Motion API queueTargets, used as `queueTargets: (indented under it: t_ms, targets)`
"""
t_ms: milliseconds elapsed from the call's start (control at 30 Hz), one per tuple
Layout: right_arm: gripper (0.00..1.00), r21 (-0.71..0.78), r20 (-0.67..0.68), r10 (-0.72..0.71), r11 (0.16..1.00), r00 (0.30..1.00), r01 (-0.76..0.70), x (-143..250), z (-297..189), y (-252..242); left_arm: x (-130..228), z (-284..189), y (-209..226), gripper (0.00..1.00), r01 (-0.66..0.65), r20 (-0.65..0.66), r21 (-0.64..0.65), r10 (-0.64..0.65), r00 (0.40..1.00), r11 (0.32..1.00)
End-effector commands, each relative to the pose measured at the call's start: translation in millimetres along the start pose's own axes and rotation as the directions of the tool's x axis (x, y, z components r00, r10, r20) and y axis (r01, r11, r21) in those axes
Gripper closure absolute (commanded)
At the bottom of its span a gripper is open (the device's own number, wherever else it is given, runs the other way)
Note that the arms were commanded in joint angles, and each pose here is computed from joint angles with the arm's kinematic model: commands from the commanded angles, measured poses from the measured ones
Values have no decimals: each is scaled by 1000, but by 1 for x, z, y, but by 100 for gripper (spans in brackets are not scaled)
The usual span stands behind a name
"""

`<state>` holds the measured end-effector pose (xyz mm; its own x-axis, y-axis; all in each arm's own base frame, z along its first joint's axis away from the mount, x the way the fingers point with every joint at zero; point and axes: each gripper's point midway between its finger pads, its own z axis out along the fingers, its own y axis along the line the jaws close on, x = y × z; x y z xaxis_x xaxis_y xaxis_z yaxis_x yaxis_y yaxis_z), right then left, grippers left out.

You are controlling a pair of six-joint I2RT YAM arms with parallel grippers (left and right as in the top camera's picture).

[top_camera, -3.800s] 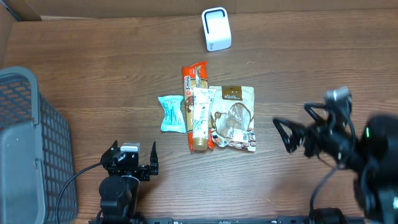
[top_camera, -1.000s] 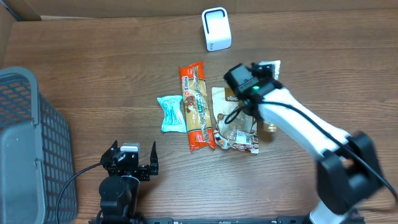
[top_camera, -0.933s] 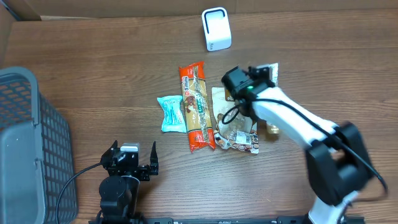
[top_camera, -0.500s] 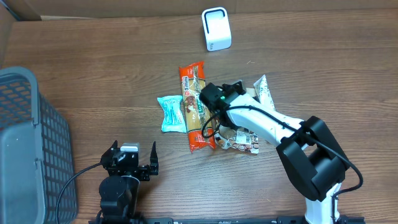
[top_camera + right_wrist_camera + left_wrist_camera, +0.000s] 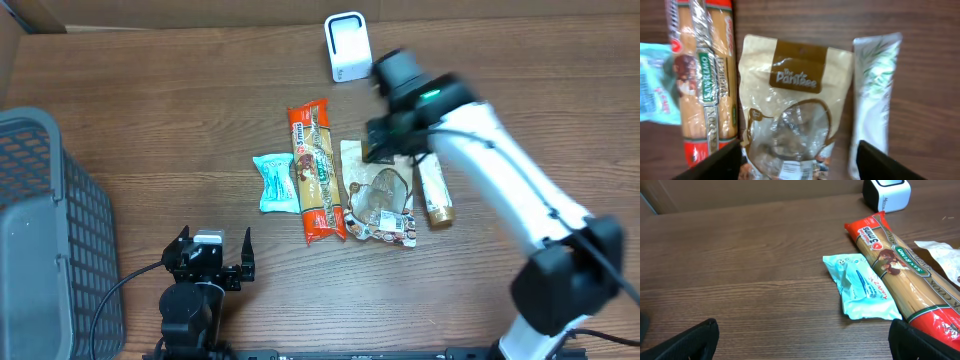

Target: Scan the item barcode

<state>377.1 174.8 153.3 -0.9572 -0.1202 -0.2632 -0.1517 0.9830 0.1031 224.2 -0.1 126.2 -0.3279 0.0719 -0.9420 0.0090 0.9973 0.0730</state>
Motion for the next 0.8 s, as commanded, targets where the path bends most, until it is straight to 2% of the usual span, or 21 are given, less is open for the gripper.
queueTargets:
  t_ms: [0, 67, 100, 133, 400, 600, 700, 733, 767]
  targets:
    - [18, -218, -17, -45, 975, 999, 40, -6, 4, -28, 1, 0, 1, 0, 13, 4, -9, -13, 1000, 1000]
    - [13, -203, -12, -27, 979, 1000, 24, -8, 19, -53, 1, 0, 1, 0, 13, 4, -9, -13, 1000, 1000]
    - [5, -201, -7, -23, 979, 1000, 21, -9, 27, -63, 1, 0, 1, 0, 13, 4, -9, -13, 1000, 1000]
    - [2, -198, -3, -35, 980, 999, 34, -8, 37, -70, 1, 0, 1, 0, 13, 4, -9, -13, 1000, 1000]
    - [1, -148, -60, -120, 983, 991, 110, 11, 87, -83, 1, 0, 1, 1, 13, 4, -9, -13, 1000, 1000]
    - [13, -104, -86, -137, 986, 987, 128, 17, 116, -85, 1, 0, 1, 0, 13, 4, -9, -13, 1000, 1000]
    - [32, -104, -87, -137, 986, 987, 128, 21, 124, -86, 1, 0, 1, 1, 13, 4, -9, -13, 1000, 1000]
    - [45, -115, -91, -136, 985, 986, 125, 23, 125, -84, 1, 0, 1, 0, 13, 4, -9, -13, 1000, 1000]
    - [53, -120, -93, -136, 985, 986, 125, 24, 125, -83, 1, 0, 1, 0, 13, 4, -9, -13, 1000, 1000]
